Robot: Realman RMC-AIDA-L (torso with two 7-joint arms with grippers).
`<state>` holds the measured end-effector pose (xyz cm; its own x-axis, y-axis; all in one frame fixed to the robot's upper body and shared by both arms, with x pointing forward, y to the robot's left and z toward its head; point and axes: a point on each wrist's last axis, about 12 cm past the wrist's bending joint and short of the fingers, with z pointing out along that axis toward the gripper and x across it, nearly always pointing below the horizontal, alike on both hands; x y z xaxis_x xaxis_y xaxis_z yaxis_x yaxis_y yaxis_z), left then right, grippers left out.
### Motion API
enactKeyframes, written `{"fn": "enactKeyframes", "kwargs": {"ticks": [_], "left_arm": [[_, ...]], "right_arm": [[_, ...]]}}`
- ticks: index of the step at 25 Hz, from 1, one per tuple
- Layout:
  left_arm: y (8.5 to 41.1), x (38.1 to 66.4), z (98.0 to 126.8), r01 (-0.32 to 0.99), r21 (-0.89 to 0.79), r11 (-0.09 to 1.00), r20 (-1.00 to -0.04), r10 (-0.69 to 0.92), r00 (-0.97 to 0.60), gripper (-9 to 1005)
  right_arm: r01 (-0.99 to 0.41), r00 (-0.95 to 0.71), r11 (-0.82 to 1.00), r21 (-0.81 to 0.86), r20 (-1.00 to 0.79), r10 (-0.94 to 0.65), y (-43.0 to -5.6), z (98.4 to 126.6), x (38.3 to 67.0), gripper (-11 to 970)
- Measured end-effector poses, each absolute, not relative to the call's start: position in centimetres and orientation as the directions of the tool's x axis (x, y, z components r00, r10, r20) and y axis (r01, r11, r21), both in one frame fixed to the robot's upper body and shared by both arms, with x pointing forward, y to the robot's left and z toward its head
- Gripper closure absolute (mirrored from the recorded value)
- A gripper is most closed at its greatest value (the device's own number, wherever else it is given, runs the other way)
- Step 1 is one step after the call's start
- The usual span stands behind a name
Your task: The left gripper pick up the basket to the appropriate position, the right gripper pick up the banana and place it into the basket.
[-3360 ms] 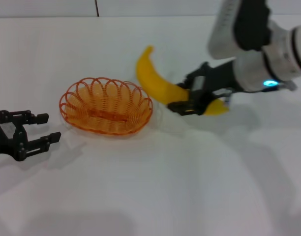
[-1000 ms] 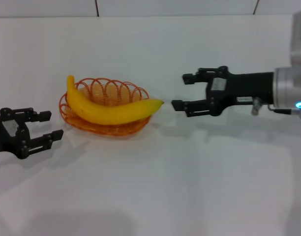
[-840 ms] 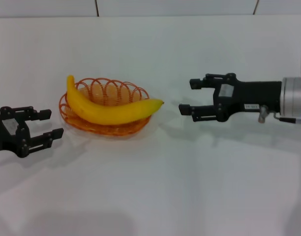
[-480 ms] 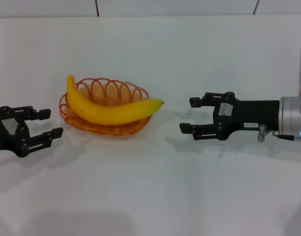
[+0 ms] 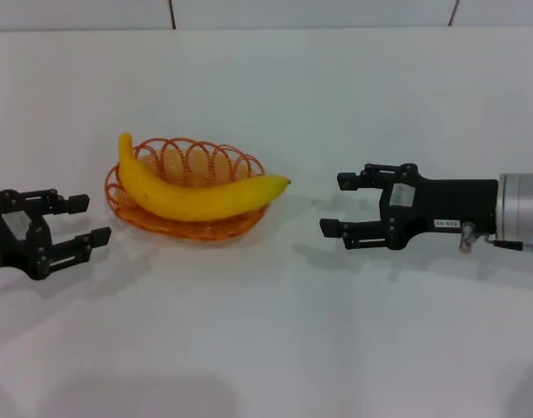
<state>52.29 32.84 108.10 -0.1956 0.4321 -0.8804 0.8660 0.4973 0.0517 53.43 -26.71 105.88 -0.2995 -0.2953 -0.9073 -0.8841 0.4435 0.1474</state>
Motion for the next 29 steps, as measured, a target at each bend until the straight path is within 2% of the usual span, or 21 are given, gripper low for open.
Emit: {"fn": "enactKeyframes", "kwargs": {"ticks": [29], "left_arm": [[32.76, 52.5, 108.26, 0.869, 0.069, 0.49, -0.881, 0.438, -0.177, 438]], "right_arm": [[-0.88, -0.31, 0.446, 0.167, -0.911, -0.272, -27.18, 105.74, 52.76, 131]]}}
